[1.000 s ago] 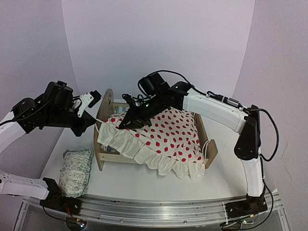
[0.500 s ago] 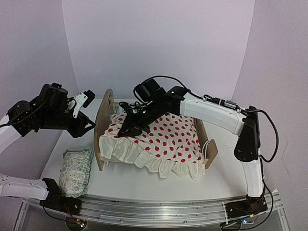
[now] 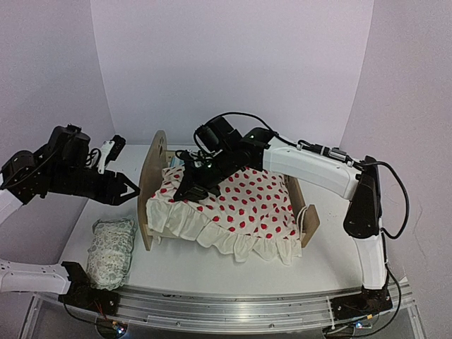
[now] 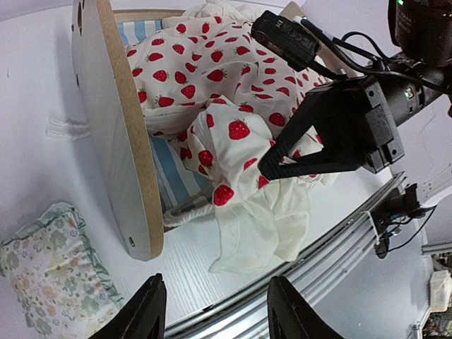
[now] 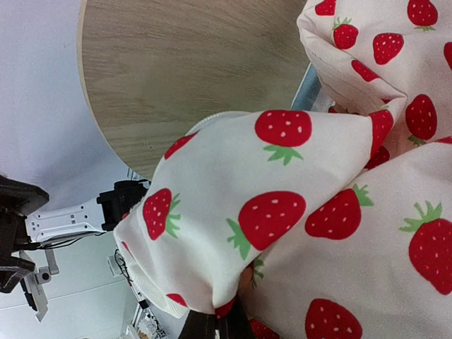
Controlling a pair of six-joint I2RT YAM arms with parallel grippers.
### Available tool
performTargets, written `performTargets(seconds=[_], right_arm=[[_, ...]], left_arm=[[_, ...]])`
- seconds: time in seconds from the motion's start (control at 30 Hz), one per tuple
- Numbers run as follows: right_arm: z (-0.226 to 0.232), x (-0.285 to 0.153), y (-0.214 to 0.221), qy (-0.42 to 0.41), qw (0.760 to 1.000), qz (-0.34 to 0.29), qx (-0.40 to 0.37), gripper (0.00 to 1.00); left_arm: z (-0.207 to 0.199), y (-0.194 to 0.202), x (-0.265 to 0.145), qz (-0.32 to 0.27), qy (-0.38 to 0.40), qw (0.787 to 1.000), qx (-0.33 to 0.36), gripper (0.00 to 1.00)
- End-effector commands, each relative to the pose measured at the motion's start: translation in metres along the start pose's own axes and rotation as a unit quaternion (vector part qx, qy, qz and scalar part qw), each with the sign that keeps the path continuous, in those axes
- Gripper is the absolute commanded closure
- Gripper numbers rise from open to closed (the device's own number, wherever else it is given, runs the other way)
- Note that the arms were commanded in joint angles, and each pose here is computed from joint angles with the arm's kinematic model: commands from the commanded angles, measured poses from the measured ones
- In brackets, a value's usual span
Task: Set up the pet bed
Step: Cross the left ropes of the mattress closest to the robot.
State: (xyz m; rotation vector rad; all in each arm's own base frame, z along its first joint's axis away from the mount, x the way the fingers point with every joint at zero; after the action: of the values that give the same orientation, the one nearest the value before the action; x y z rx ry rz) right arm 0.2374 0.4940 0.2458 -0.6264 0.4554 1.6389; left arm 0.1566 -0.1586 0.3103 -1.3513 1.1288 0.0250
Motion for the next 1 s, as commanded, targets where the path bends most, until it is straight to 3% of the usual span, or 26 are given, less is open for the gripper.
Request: performTargets(seconds=[0.0, 0.17, 0.6, 0.97], right_arm=[[0.022, -0.023, -0.008, -0.021, 0.999, -0.025, -0.004, 1.00], [0.018, -0.028, -0.019, -0.027, 0.999, -0.025, 0.010, 1.00], [0.016, -0.018, -0.023, -0.040, 0.998, 0.000, 0.040, 1.00], [0.014, -0.016, -0.025, -0.040, 0.998, 0.005, 0.049, 1.00]], left_arm=[[-0.014, 0.008, -0.019, 0.009, 0.055, 0.993, -0.104, 0.52], [-0.007, 0.025, -0.004, 0.013, 0.043, 0.986, -0.161, 0.61], [0.000, 0.036, 0.063, -0.012, 0.053, 0.976, -0.213, 0.64], [0.006, 0.042, 0.092, -0.025, 0.028, 0.990, -0.133, 0.65]])
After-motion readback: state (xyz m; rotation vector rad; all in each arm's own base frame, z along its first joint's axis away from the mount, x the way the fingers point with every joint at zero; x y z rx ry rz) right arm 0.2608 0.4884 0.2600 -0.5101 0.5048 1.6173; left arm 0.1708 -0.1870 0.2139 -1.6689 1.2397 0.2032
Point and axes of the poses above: each gripper's point midway between its finger pads, its own x axis out along the fingers, its own z axis along the line the jaws close on, y = z × x, the point moved 4 cm from there along -x, back along the fingers, and after that the axes turned 14 degrees about x, right-handed, at the moved point
